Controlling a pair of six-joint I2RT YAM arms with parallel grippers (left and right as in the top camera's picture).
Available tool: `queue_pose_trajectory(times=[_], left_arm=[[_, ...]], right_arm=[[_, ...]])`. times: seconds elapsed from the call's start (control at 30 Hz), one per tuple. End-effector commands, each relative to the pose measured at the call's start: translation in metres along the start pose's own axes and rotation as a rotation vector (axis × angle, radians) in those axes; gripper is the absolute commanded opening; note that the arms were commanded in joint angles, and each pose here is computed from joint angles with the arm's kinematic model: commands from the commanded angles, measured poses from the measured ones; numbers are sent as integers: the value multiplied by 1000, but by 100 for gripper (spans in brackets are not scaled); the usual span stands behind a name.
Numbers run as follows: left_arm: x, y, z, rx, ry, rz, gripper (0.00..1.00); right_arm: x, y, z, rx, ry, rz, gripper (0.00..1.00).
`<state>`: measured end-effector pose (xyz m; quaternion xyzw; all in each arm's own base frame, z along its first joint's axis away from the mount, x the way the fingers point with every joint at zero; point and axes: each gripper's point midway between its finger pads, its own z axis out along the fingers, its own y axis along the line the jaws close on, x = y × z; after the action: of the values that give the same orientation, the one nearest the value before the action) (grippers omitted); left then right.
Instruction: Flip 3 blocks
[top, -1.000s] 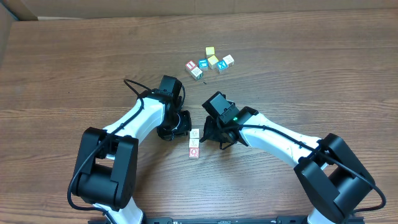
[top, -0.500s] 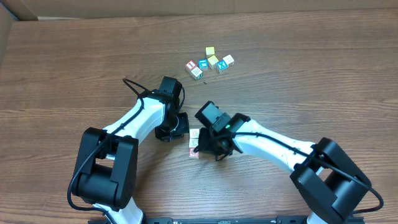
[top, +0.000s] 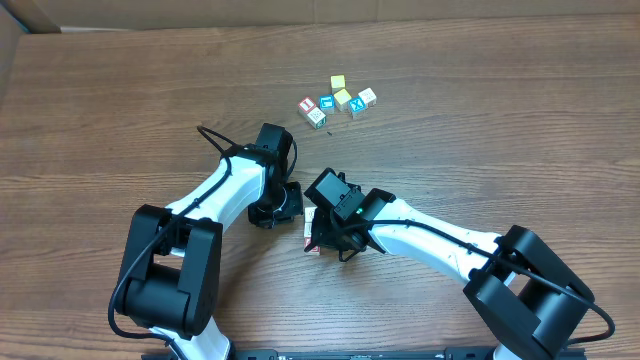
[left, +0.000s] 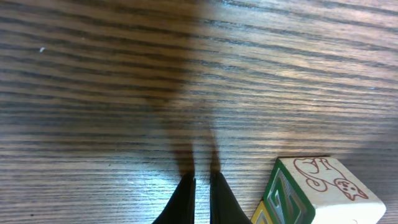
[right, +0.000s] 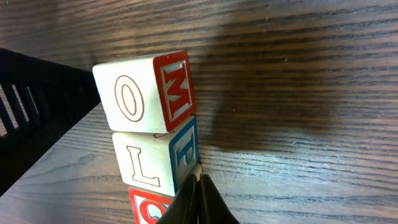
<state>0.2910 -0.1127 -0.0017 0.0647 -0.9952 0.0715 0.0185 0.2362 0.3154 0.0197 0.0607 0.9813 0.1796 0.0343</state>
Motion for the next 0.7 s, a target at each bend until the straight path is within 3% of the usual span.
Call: queue_pose_trajectory(times=[0.0,0.67], left_arm=[[-4,3,0,-24,-8,-15,4],[-3,3,0,-24,-6,-16,4]], right_arm=[[0,4,1,-6,-5,-1,4],[0,6,1,-18,2,8,4]])
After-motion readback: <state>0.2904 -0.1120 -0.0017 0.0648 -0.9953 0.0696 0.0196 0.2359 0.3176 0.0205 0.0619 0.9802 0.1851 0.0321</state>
